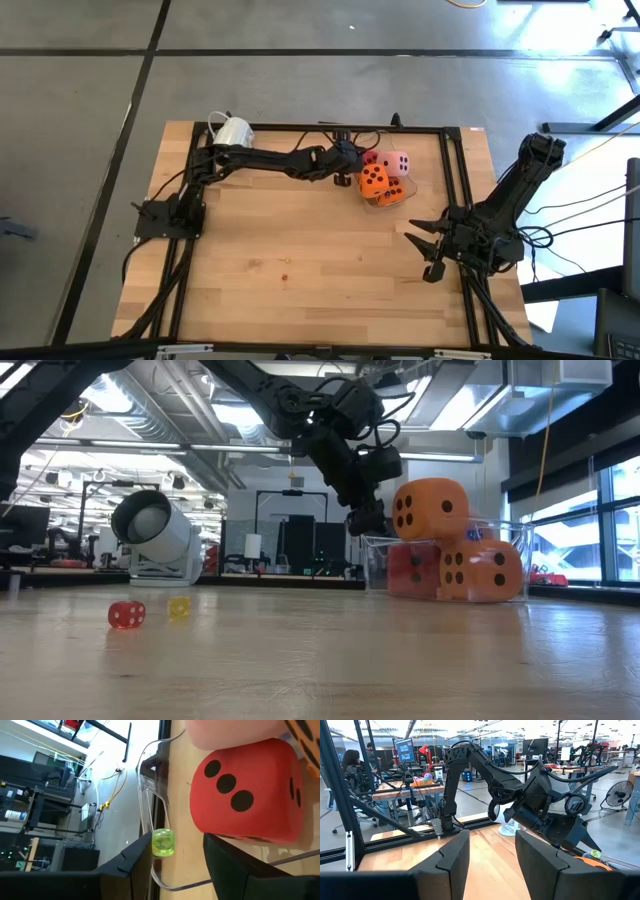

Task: Pick & Place Dice
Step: Put the small green die in the bin

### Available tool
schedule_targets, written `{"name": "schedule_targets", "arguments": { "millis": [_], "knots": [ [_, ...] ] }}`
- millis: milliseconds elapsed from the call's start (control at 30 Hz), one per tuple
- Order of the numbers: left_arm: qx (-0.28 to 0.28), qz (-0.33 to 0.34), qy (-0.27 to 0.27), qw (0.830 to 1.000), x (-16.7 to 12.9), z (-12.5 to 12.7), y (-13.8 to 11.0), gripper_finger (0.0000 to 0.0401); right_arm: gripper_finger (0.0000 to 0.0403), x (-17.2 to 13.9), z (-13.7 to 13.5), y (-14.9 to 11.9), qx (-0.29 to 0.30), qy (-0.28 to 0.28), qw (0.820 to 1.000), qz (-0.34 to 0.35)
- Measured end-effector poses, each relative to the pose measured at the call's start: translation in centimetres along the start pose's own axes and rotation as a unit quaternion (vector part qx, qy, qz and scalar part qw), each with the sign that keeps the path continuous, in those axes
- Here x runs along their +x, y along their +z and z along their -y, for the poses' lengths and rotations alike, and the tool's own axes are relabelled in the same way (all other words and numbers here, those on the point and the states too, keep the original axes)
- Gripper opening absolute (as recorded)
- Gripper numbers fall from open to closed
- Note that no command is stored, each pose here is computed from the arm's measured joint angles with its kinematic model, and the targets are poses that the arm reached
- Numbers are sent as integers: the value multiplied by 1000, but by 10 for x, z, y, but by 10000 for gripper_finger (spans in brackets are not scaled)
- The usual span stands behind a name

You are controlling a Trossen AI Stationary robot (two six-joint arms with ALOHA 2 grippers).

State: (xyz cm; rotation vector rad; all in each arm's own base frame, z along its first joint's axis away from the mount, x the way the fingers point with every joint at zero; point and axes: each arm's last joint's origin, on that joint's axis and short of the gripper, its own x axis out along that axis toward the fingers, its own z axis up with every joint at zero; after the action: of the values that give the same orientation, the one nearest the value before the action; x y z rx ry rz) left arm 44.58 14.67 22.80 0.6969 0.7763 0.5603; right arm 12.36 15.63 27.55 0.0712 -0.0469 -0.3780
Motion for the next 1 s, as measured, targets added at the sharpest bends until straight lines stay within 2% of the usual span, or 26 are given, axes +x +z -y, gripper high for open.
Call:
{"name": "schedule_targets", "arguments": {
  "millis": [333,600,833,1000],
  "knots": [
    [-14,-2,1,1000,2,-3,-2,175,160,4,1,0,-6,-12,1000,1],
    [-29,27,-30,999,-1,-4,1,175,160,10,3,0,-9,-28,1000,1],
    [-53,79,-55,994,-19,-27,8,175,160,11,4,0,-11,-31,999,2],
    [-52,91,-98,990,-25,-39,3,178,160,12,4,0,-10,-30,999,2]
  ]
}}
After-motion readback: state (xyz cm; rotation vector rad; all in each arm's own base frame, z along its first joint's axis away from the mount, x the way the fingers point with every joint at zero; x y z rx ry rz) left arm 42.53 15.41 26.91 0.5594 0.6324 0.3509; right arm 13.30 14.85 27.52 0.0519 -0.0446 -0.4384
